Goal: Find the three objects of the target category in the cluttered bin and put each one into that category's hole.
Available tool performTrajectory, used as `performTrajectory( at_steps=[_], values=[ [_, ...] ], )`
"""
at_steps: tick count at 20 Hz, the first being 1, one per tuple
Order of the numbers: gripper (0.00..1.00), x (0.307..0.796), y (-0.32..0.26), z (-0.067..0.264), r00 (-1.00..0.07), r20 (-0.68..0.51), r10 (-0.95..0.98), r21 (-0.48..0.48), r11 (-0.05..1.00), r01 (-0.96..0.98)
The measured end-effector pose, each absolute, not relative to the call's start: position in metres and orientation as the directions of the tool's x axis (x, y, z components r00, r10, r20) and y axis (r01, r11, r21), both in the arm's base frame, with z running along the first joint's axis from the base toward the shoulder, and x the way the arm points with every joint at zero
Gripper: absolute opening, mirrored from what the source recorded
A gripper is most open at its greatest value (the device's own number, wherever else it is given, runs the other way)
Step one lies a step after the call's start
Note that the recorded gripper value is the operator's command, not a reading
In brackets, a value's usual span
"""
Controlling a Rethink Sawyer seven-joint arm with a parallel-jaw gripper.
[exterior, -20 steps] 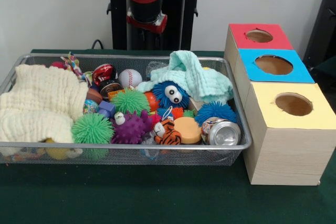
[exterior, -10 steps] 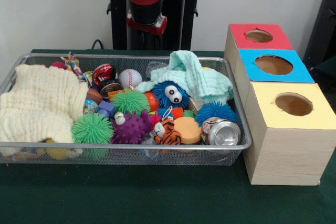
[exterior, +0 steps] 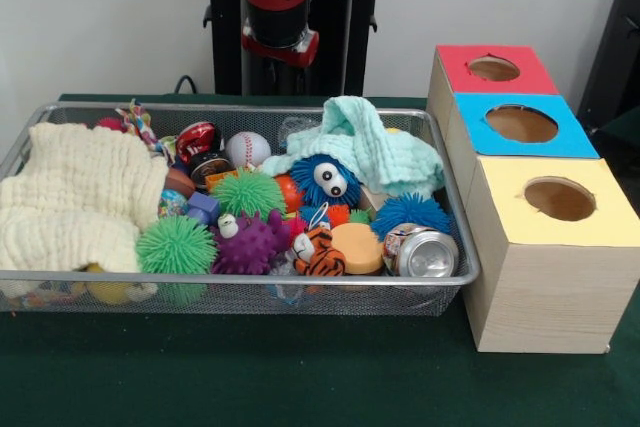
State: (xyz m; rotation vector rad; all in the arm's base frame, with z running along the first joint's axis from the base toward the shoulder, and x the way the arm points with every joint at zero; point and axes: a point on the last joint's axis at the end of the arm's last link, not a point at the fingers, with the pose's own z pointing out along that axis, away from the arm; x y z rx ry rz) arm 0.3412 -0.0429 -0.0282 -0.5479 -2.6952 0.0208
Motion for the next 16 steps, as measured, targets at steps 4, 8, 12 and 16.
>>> performTrajectory(
  at_steps=[4,8,12,16],
  values=[
    [1.0,0.341,-0.043,-0.028,-0.848,0.371,0.378,-0.09,0.924,0.373],
    [1.0,0.343,-0.043,-0.029,-0.85,0.368,0.377,-0.088,0.924,0.372],
    [1.0,0.348,-0.045,-0.03,-0.854,0.358,0.377,-0.087,0.924,0.371],
    [1.0,0.358,-0.05,-0.035,-0.865,0.339,0.37,-0.087,0.928,0.363]
  ],
)
